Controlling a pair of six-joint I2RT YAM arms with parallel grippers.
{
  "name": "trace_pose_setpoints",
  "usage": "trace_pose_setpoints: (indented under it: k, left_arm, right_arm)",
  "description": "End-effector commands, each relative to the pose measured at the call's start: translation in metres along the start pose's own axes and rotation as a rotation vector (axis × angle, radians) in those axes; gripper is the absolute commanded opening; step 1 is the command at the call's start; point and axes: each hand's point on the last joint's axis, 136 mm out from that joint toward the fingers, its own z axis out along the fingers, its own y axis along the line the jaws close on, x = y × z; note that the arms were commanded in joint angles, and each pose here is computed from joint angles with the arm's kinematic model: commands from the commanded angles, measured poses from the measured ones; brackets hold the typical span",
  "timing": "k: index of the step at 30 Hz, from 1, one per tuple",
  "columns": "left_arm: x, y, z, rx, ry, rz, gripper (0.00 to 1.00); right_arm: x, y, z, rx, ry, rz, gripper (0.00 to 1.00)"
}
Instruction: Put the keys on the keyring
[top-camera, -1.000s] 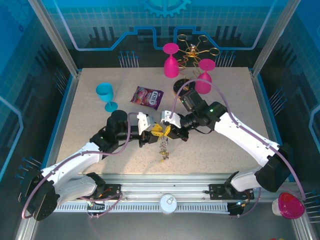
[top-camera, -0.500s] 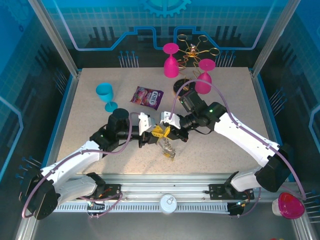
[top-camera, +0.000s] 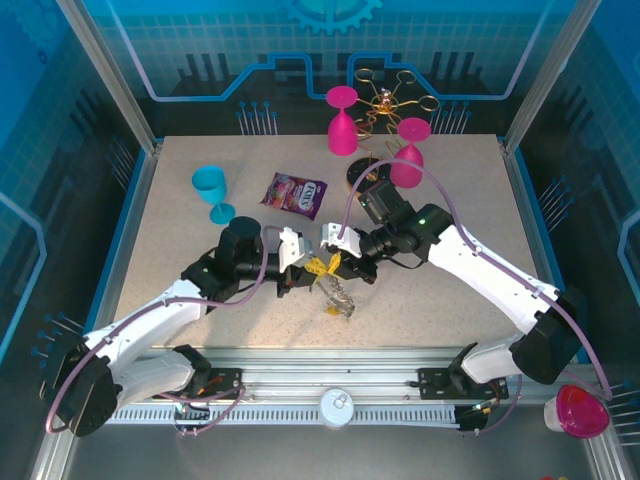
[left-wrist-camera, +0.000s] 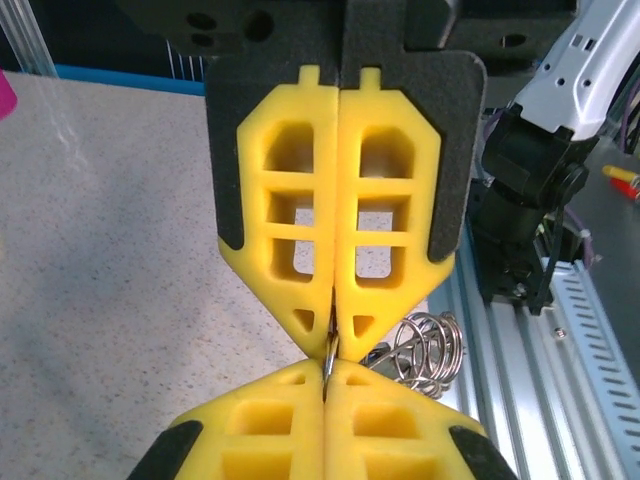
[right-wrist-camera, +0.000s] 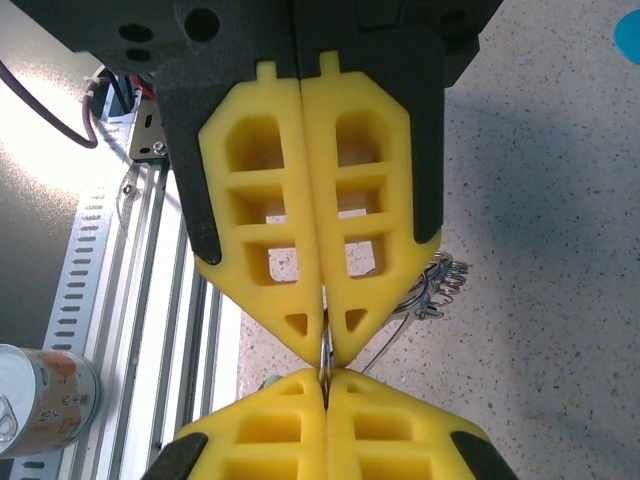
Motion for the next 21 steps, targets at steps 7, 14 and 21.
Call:
trace_pose_setpoints:
  k: [7,14,21]
  left_arm:
    - [-0.024,0.005,-0.012,-0.085,-0.130,0.098,0.00]
    - [-0.030,0.003,-0.020,-0.126,-0.231,0.108,0.00]
    - [-0.031,0.000,-0.022,-0.116,-0.241,0.110,0.00]
  right_arm:
    - [-0.016,-0.006,-0.034,0.060,-0.201,0.073,0.36]
    - [0.000,-0.012,-0.029,0.117,-0.260,0.113,0.43]
    - [-0.012,-0.001,-0.020,0.037,-0.295,0.091,0.43]
